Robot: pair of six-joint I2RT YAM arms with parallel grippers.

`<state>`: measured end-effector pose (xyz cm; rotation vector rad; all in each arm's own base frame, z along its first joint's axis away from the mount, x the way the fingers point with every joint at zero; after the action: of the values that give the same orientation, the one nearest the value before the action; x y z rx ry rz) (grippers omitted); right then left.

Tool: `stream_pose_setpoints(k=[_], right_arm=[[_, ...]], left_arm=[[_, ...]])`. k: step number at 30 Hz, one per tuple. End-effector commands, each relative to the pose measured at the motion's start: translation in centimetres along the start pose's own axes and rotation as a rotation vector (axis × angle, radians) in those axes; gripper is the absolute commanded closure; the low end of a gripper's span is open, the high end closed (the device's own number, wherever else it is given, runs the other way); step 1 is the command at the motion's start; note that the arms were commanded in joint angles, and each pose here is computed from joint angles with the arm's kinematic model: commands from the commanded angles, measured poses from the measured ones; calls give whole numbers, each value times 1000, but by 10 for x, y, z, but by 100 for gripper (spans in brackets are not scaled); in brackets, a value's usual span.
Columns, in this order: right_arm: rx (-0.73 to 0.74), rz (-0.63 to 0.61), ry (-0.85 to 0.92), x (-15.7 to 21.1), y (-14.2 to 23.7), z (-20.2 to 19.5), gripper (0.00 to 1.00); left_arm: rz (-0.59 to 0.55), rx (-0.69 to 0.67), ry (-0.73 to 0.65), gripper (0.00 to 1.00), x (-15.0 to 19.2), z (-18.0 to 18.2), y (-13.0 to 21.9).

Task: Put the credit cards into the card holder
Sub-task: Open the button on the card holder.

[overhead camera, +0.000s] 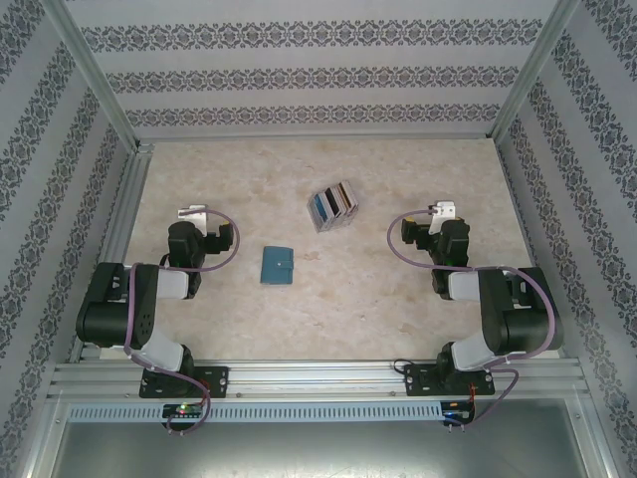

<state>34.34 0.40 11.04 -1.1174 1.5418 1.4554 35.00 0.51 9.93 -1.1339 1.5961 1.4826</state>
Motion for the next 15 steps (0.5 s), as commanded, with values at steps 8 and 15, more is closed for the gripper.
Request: stream_pose_setpoints(k=[8,15], right_arm=[[-1,-44,-11,-13,-3,-3,2],[-2,-44,-12,-13,-3,-3,2]], left_arm=[[-4,14,-21,0,-5,0,-3],[-4,15,-19,0,-5,-1,-2]])
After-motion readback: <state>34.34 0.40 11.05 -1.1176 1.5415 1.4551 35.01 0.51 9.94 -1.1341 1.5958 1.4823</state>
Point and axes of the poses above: each hand's point on the last joint's axis, 136 mm out from that joint toward the fingers, its own y axis back along the fingers, its own z axis along the line the jaws close on, x = y × z, the point moved 5 cm from there along y, back along the fingers, and after that the axes turned 7 degrees about y, right-handed, at the moved point
